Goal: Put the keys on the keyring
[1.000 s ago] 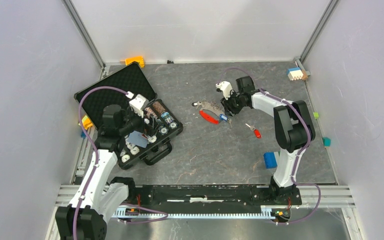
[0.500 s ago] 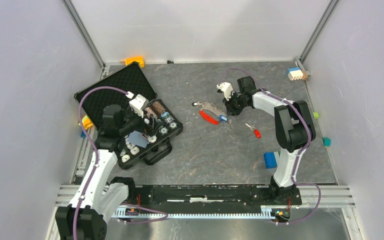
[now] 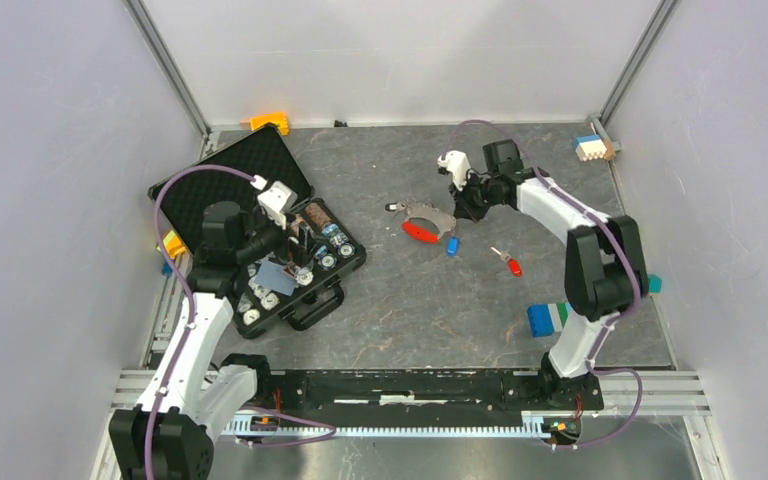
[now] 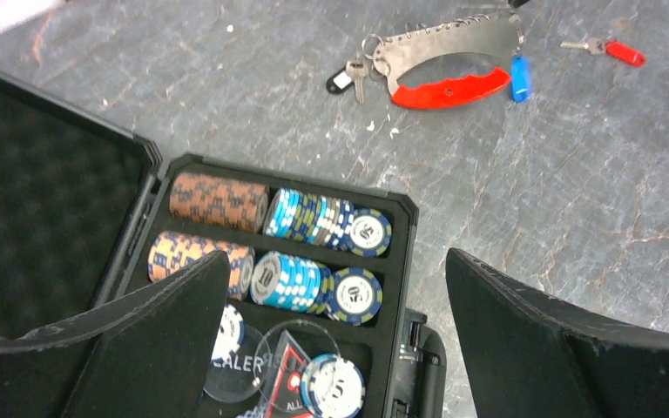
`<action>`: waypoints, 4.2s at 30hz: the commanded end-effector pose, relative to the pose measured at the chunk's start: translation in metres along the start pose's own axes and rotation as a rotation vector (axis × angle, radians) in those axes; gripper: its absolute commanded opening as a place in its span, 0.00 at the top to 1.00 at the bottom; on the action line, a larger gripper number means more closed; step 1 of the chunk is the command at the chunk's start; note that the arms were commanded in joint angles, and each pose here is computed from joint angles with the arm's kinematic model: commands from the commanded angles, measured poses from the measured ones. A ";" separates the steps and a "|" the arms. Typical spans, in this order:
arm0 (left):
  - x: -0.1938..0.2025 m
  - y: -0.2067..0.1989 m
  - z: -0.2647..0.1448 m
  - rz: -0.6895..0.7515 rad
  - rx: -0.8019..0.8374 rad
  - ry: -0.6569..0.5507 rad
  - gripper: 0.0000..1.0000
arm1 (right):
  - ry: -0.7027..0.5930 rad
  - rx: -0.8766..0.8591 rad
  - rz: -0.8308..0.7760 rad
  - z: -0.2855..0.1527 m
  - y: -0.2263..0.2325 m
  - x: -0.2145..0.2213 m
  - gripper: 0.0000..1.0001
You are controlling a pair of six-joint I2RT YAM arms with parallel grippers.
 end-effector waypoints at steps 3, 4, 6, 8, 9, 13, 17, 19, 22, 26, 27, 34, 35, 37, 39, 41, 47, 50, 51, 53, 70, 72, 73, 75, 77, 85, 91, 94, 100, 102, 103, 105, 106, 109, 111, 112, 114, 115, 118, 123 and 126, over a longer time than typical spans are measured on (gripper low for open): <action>-0.057 -0.015 -0.002 0.068 0.139 -0.103 0.00 | -0.317 -0.040 -0.216 -0.085 0.038 -0.092 1.00; -0.064 -0.020 -0.002 0.062 0.174 -0.114 0.01 | -0.351 -0.060 -0.244 -0.093 0.047 -0.101 1.00; -0.078 -0.030 0.000 0.048 0.236 -0.135 0.03 | -0.424 -0.100 -0.299 -0.111 0.069 -0.117 1.00; -0.092 -0.040 0.003 0.044 0.289 -0.153 0.07 | -0.510 -0.123 -0.356 -0.130 0.091 -0.133 1.00; -0.098 -0.048 0.006 0.050 0.321 -0.159 0.10 | -0.545 -0.135 -0.368 -0.134 0.101 -0.137 1.00; -0.114 -0.085 0.019 0.093 0.452 -0.161 0.22 | -0.683 -0.175 -0.414 -0.156 0.132 -0.154 1.00; -0.123 -0.127 0.023 0.171 0.594 -0.173 0.30 | -0.744 -0.249 -0.455 -0.160 0.159 -0.151 1.00; -0.125 -0.146 0.022 0.215 0.653 -0.185 0.33 | -0.769 -0.279 -0.472 -0.158 0.172 -0.145 1.00; -0.123 -0.168 0.018 0.263 0.724 -0.197 0.35 | -0.773 -0.352 -0.497 -0.152 0.190 -0.137 1.00; -0.115 -0.178 0.020 0.284 0.761 -0.174 0.36 | -0.751 -0.411 -0.549 -0.144 0.206 -0.127 1.00; -0.112 -0.179 0.022 0.294 0.764 -0.165 0.37 | -0.744 -0.413 -0.564 -0.142 0.209 -0.126 1.00; -0.081 -0.187 0.031 0.369 0.763 -0.134 0.45 | -0.740 -0.454 -0.594 -0.138 0.218 -0.118 1.00; -0.078 -0.188 0.032 0.376 0.766 -0.131 0.45 | -0.739 -0.463 -0.591 -0.137 0.220 -0.116 1.00; -0.075 -0.190 0.033 0.389 0.766 -0.127 0.46 | -0.740 -0.480 -0.592 -0.135 0.223 -0.113 1.00; -0.071 -0.190 0.034 0.399 0.766 -0.123 0.48 | -0.740 -0.490 -0.591 -0.135 0.225 -0.110 1.00; -0.068 -0.190 0.035 0.410 0.764 -0.120 0.53 | -0.740 -0.503 -0.590 -0.134 0.227 -0.108 1.00; -0.058 -0.191 0.040 0.422 0.781 -0.101 0.61 | -0.732 -0.538 -0.594 -0.132 0.231 -0.105 1.00; -0.052 -0.192 0.040 0.427 0.802 -0.094 0.61 | -0.734 -0.542 -0.596 -0.132 0.231 -0.105 1.00; -0.050 -0.194 0.039 0.428 0.819 -0.094 0.61 | -0.736 -0.542 -0.598 -0.133 0.232 -0.105 1.00; -0.046 -0.197 0.035 0.432 0.856 -0.093 0.61 | -0.737 -0.545 -0.602 -0.134 0.232 -0.104 1.00; -0.043 -0.202 0.038 0.393 0.880 -0.123 0.72 | -0.748 -0.534 -0.598 -0.135 0.232 -0.107 1.00; -0.044 -0.203 0.038 0.383 0.881 -0.125 0.72 | -0.748 -0.536 -0.595 -0.135 0.232 -0.107 1.00; -0.044 -0.203 0.039 0.381 0.882 -0.127 0.73 | -0.749 -0.537 -0.594 -0.135 0.232 -0.107 1.00; -0.044 -0.204 0.039 0.375 0.885 -0.128 0.75 | -0.750 -0.535 -0.592 -0.135 0.232 -0.108 1.00; -0.044 -0.204 0.040 0.374 0.886 -0.131 0.76 | -0.751 -0.534 -0.588 -0.135 0.232 -0.108 1.00; -0.045 -0.206 0.042 0.356 0.889 -0.134 0.87 | -0.753 -0.536 -0.578 -0.134 0.232 -0.108 1.00; -0.042 -0.204 0.042 0.362 0.872 -0.134 0.98 | -0.752 -0.529 -0.580 -0.133 0.231 -0.107 1.00; -0.042 -0.203 0.039 0.373 0.860 -0.135 0.98 | -0.747 -0.512 -0.582 -0.132 0.229 -0.106 1.00; -0.043 -0.198 0.036 0.381 0.841 -0.049 0.98 | -0.700 -0.445 -0.587 -0.120 0.219 -0.100 0.74; -0.041 -0.197 0.036 0.406 0.826 0.014 0.98 | -0.683 -0.407 -0.590 -0.118 0.214 -0.100 0.66; -0.041 -0.196 0.038 0.419 0.814 0.039 0.98 | -0.677 -0.395 -0.593 -0.117 0.213 -0.100 0.63; -0.037 -0.195 0.037 0.433 0.816 0.098 0.98 | -0.670 -0.384 -0.597 -0.118 0.212 -0.101 0.59; -0.038 -0.195 0.037 0.440 0.811 0.112 0.98 | -0.667 -0.386 -0.597 -0.118 0.212 -0.101 0.56; -0.041 -0.192 0.039 0.471 0.770 0.126 0.98 | -0.662 -0.401 -0.597 -0.117 0.214 -0.100 0.55; -0.043 -0.190 0.039 0.495 0.735 0.143 0.98 | -0.668 -0.421 -0.598 -0.118 0.218 -0.100 0.56; -0.043 -0.188 0.039 0.508 0.715 0.158 0.98 | -0.672 -0.430 -0.598 -0.119 0.219 -0.101 0.57; -0.046 -0.187 0.040 0.528 0.685 0.172 0.98 | -0.676 -0.448 -0.594 -0.120 0.222 -0.102 0.62; -0.046 -0.186 0.040 0.542 0.671 0.180 0.98 | -0.679 -0.459 -0.590 -0.121 0.223 -0.103 0.63; -0.048 -0.185 0.041 0.566 0.638 0.197 0.98 | -0.682 -0.478 -0.582 -0.120 0.226 -0.103 0.65; -0.048 -0.186 0.046 0.604 0.603 0.229 0.98 | -0.687 -0.510 -0.567 -0.118 0.231 -0.106 0.68; -0.048 -0.189 0.046 0.619 0.601 0.230 0.98 | -0.682 -0.498 -0.552 -0.115 0.229 -0.108 0.72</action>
Point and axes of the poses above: each gripper's point midway between its finger pads, its own z axis out along the fingers, its own y axis along the line the jaws close on, x = y × z, the point moved 3 cm from there along -z, back along the fingers, and after that the axes turned 2 degrees about -z, right-handed, at the moved point
